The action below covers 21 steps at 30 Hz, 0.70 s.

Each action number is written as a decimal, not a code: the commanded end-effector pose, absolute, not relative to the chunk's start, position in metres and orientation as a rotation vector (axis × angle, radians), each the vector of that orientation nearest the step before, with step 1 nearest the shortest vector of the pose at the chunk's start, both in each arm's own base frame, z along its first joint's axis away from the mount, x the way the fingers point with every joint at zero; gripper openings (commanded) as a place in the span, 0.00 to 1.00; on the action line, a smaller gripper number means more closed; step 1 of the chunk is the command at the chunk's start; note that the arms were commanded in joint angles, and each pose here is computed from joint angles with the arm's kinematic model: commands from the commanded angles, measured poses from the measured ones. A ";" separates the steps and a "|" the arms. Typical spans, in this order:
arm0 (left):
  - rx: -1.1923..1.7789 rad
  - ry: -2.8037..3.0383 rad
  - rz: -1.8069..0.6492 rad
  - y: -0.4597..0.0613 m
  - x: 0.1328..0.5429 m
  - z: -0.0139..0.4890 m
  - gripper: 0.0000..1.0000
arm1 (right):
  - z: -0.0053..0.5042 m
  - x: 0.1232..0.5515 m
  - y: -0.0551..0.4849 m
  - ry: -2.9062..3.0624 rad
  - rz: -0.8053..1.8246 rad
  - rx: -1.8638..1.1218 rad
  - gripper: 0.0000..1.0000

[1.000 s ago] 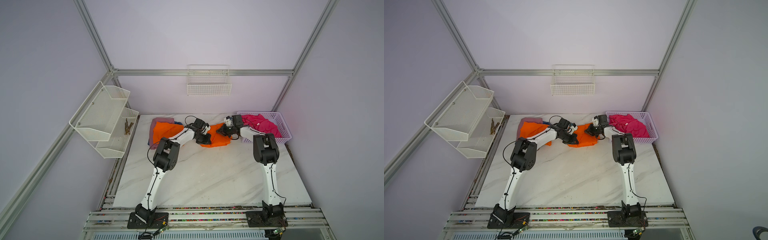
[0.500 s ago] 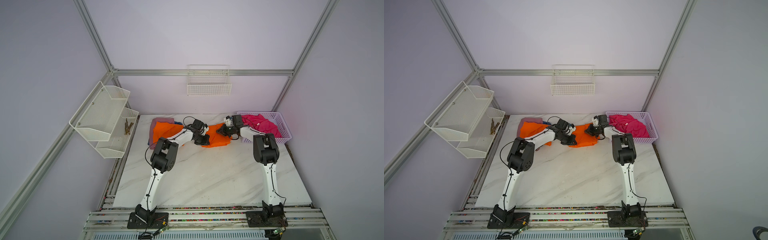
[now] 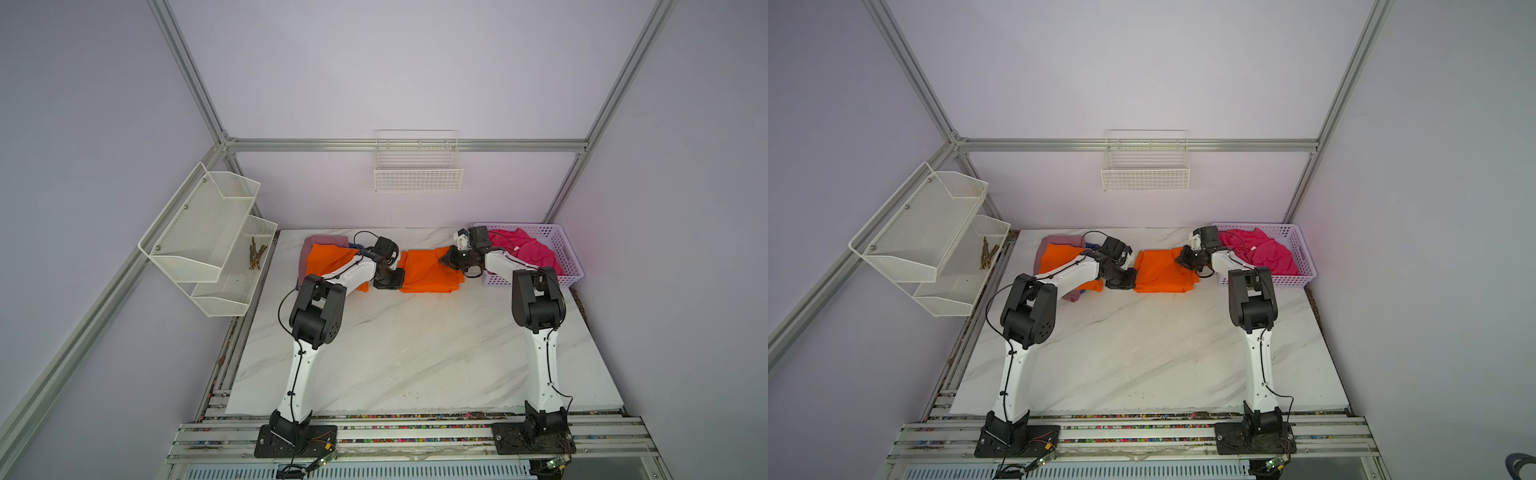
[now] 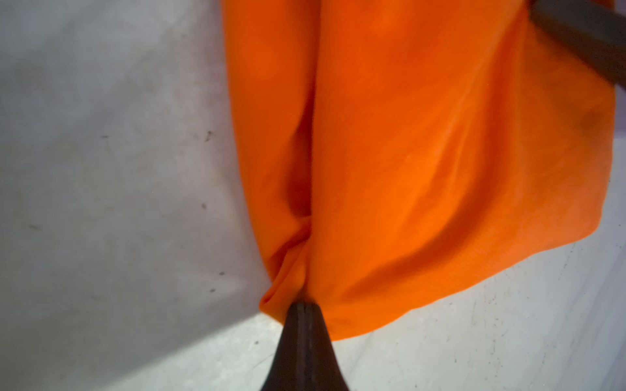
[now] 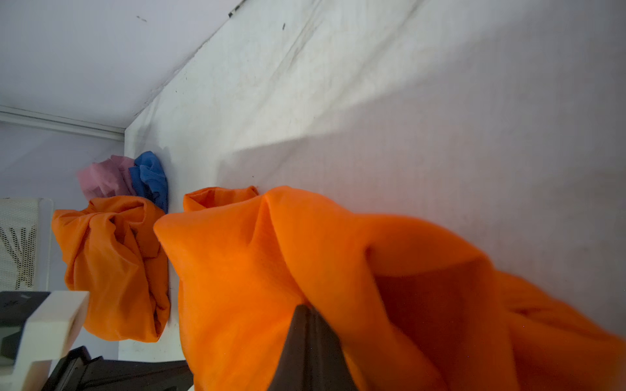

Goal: Fold and stack t-shirts
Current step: Smooth out the T-shirt at the center of the board.

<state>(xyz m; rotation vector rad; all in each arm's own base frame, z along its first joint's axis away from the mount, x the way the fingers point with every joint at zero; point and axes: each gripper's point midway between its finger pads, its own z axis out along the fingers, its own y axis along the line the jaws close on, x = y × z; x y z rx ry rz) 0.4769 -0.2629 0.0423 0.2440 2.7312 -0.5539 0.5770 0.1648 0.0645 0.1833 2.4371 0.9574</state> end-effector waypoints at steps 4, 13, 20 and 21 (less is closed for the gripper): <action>0.207 2.635 -0.536 -0.255 0.480 0.098 0.00 | 0.135 0.569 0.159 2.336 0.926 0.115 0.02; 0.256 2.496 -0.622 -0.268 0.459 0.180 0.00 | 0.199 0.542 0.164 2.251 1.000 0.042 0.14; 0.226 2.499 -0.745 -0.296 0.423 0.167 0.22 | 0.203 0.500 0.145 2.275 0.861 0.044 0.30; 0.199 2.518 -0.774 -0.297 0.419 0.154 0.29 | 0.203 0.495 0.144 2.271 0.858 0.041 0.36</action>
